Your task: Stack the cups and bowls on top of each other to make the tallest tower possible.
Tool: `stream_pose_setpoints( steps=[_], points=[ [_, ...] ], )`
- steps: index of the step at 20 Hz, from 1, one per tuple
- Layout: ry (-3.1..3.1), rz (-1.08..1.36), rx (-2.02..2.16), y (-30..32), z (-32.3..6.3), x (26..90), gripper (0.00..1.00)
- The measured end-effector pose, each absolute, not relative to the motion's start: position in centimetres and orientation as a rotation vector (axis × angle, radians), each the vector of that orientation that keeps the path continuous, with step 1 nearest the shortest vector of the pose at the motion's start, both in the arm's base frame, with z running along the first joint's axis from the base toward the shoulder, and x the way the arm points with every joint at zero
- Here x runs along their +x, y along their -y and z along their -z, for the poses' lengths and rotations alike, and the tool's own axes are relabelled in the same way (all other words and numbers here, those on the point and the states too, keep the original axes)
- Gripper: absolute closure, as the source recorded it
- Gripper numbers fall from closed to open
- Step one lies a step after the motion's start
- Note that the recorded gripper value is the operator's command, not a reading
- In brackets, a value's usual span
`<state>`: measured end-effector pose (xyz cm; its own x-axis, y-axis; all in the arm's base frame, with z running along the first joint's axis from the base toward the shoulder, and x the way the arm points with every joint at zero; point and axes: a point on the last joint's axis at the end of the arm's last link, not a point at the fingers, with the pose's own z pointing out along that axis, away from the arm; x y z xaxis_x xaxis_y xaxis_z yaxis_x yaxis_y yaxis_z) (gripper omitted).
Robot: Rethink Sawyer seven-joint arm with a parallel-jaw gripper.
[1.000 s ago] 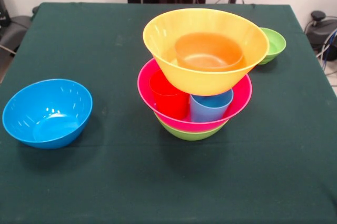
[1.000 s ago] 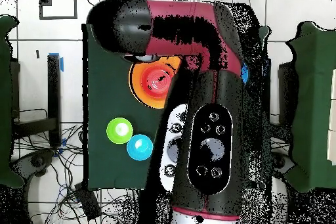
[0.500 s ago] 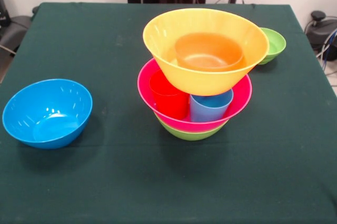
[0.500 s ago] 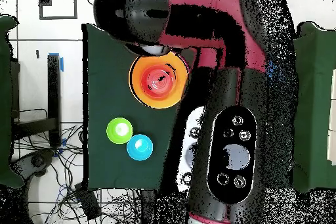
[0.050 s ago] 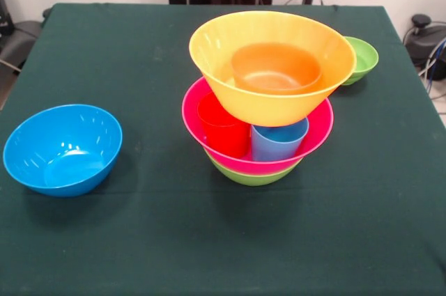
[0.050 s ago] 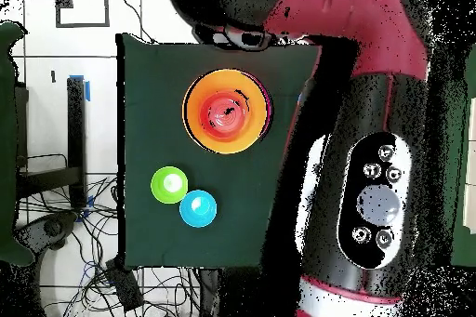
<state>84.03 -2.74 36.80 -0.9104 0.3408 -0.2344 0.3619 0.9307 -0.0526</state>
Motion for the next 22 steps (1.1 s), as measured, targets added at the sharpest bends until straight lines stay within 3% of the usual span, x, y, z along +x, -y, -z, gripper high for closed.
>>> stream_pose_setpoints(
  steps=[6, 22],
  points=[
    [-2.870, 0.117, 0.461, 5.0, -34.8, 85.6, 0.00],
    [-2.916, 0.056, 0.410, 8.0, -23.8, 87.4, 0.00]
  ],
)
